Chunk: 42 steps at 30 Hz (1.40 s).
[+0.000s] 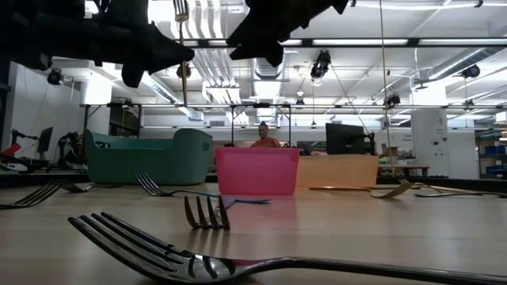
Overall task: Sort silverware by color (type)
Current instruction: Put the golden fork into the red bin
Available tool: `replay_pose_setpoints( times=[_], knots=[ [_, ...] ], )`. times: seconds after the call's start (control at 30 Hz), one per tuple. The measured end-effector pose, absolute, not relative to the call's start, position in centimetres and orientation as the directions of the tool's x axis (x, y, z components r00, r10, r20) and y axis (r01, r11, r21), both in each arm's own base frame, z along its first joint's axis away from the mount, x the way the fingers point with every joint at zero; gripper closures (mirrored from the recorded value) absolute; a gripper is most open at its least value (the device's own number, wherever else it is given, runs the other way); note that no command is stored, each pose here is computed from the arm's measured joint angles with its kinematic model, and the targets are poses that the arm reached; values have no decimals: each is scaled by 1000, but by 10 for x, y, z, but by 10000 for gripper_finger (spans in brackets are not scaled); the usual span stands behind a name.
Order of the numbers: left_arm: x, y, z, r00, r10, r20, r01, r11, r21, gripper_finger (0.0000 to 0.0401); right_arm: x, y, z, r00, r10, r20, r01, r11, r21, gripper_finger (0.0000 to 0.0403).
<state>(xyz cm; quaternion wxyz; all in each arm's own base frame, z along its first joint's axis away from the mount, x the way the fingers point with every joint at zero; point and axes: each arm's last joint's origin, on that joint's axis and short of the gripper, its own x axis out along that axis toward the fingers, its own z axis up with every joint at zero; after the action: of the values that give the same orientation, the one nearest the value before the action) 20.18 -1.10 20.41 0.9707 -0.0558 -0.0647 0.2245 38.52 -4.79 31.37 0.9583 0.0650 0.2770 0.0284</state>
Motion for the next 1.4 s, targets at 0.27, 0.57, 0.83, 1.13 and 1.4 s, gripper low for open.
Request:
replay_pose_setpoints(
  times=[0.27,0.57,0.83,1.13,1.4],
  knots=[
    [202,-11,204,891,443,101,-429,893,-137,393,389,-48,298,891,84,-446,-24,990,140,232],
    [202,-11,204,891,443,101,-429,893,-136,393,394,-46,286,957,79,-280,-46,991,124,232],
    [202,-11,204,891,443,101,-429,893,-135,392,395,-40,280,976,-6,-216,26,996,89,232],
    [203,-12,207,898,426,110,-410,901,-139,392,397,-35,285,985,8,-171,7,997,83,232],
    [207,-14,214,922,364,134,-343,926,-158,392,398,-33,292,995,13,-96,-8,999,51,232]
  ],
)
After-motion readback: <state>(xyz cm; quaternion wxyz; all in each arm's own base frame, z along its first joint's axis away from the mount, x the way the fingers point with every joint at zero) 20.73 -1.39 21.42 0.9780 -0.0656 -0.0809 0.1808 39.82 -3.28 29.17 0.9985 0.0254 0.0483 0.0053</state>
